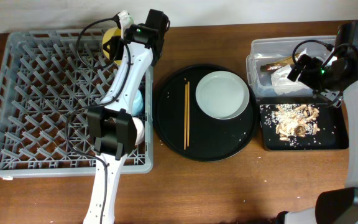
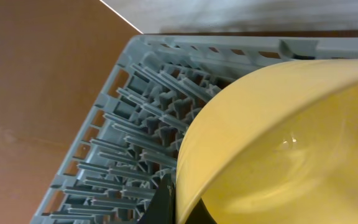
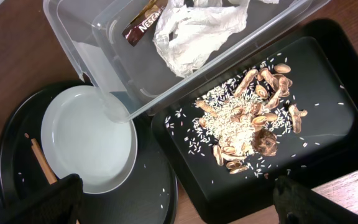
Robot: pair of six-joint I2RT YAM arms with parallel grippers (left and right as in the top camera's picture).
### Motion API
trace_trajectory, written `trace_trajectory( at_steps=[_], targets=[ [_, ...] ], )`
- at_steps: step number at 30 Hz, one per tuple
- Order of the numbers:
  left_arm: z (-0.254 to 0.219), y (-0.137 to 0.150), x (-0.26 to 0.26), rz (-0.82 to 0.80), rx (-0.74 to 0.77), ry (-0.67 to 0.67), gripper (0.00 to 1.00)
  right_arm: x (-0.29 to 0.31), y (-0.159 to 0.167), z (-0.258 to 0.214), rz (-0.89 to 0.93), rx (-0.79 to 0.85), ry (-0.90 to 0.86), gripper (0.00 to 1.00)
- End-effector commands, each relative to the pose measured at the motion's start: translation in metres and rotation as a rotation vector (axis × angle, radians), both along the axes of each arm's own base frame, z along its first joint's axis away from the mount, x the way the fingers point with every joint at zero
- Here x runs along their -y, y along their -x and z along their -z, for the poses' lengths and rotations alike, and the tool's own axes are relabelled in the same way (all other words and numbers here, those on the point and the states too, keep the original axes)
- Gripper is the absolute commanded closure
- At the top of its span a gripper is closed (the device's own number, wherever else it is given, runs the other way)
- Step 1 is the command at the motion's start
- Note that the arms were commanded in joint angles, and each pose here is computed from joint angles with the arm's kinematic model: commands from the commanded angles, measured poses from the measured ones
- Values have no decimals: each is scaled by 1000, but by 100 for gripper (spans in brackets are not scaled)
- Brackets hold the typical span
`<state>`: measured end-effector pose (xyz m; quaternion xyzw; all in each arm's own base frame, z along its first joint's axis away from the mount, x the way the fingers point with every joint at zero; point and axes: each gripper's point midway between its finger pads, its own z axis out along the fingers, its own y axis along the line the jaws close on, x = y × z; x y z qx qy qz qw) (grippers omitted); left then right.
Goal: Sort waste into correct bins and load items into the dishwasher rack
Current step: 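Place the yellow bowl in the rack's upper area with the left gripper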
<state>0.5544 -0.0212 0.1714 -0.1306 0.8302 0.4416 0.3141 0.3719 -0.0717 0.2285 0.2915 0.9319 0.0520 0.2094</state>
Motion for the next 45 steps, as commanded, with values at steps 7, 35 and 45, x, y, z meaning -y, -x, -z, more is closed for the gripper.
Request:
trace_trajectory(
  at_steps=[7,35,45],
  targets=[
    [-30,9,6,-50,54,-352,100,4,-1,-3,7,7,18,2],
    [10,5,29,36,-34,-145,88,4,-1,-3,7,7,18,2],
    [37,18,99,244,-215,141,46,4,-1,-3,7,7,18,1]
  ],
)
